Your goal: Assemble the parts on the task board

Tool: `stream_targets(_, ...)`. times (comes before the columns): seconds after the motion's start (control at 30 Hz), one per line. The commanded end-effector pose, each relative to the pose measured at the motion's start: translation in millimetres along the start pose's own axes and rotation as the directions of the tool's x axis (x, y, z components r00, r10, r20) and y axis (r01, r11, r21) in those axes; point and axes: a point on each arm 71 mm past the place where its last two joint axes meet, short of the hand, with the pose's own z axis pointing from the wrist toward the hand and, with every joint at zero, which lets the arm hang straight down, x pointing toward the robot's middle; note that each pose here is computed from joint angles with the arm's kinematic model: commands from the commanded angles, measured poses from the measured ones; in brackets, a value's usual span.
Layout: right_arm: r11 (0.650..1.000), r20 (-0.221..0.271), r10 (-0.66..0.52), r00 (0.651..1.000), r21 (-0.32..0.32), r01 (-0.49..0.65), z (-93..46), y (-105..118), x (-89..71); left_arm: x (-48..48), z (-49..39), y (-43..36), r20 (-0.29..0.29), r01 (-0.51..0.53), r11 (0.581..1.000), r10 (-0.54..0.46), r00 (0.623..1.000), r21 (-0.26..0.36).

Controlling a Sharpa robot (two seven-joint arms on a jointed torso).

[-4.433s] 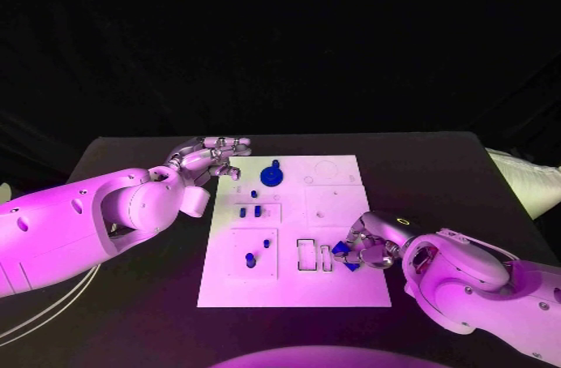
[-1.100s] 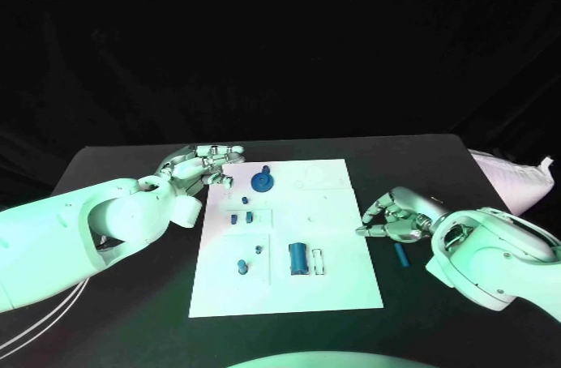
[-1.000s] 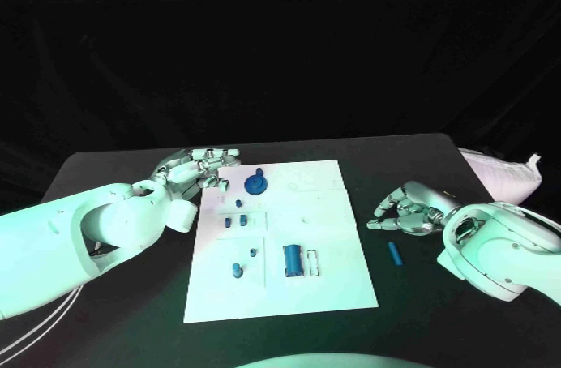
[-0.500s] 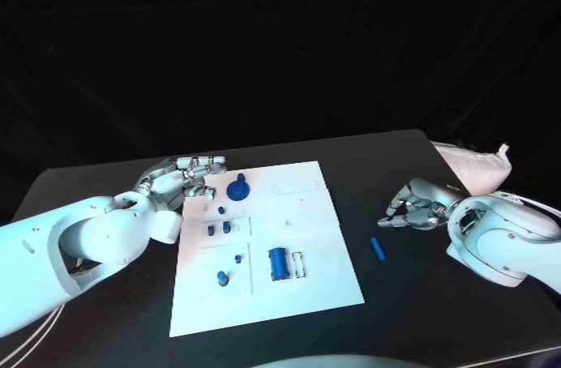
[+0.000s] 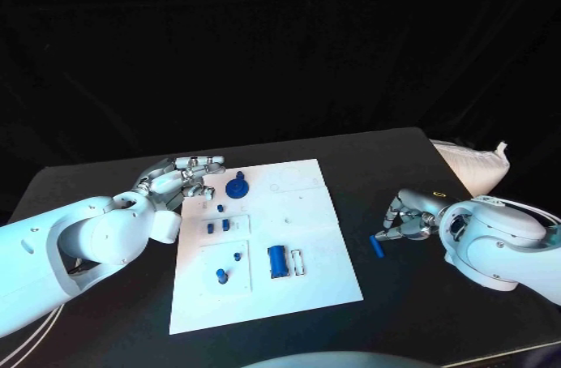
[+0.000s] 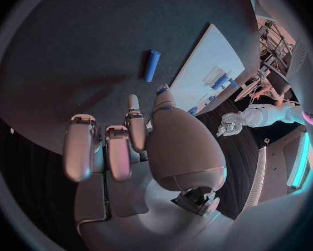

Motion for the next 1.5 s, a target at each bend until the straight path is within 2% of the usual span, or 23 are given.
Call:
stream_targets(0.03,0.998,-0.029,-0.067,0.997,0.001,0.067,0.5,1.8,5.0,1.9,0.2,0.3,-0.016,0.007,1.0,-0.007,1.0,0.003)
stream_targets(0.67,0.994,-0.081,-0.108,0.991,-0.02,0.107,8.6,10.0,27.5,-0.6,-0.7,1.5,-0.011,0.007,1.0,-0.007,1.0,0.001)
stream_targets(1.1,0.987,-0.078,-0.16,0.984,-0.032,0.158,16.7,13.5,38.6,-1.1,-1.4,1.6,-0.011,0.007,1.0,-0.007,1.0,-0.001)
stream_targets(1.23,0.979,-0.095,-0.203,0.975,-0.042,0.2,17.9,15.7,43.6,-1.4,-1.6,1.7,-0.01,0.007,1.0,-0.007,1.0,-0.002)
stream_targets(1.37,0.957,-0.125,-0.288,0.949,-0.062,0.282,18.4,18.9,49.7,-1.8,-2.0,1.7,-0.009,0.007,1.0,-0.007,1.0,-0.003)
stream_targets(1.5,0.942,-0.13,-0.335,0.933,-0.078,0.327,17.6,22.5,52.8,-2.1,-2.3,1.7,-0.008,0.007,1.0,-0.007,1.0,-0.004)
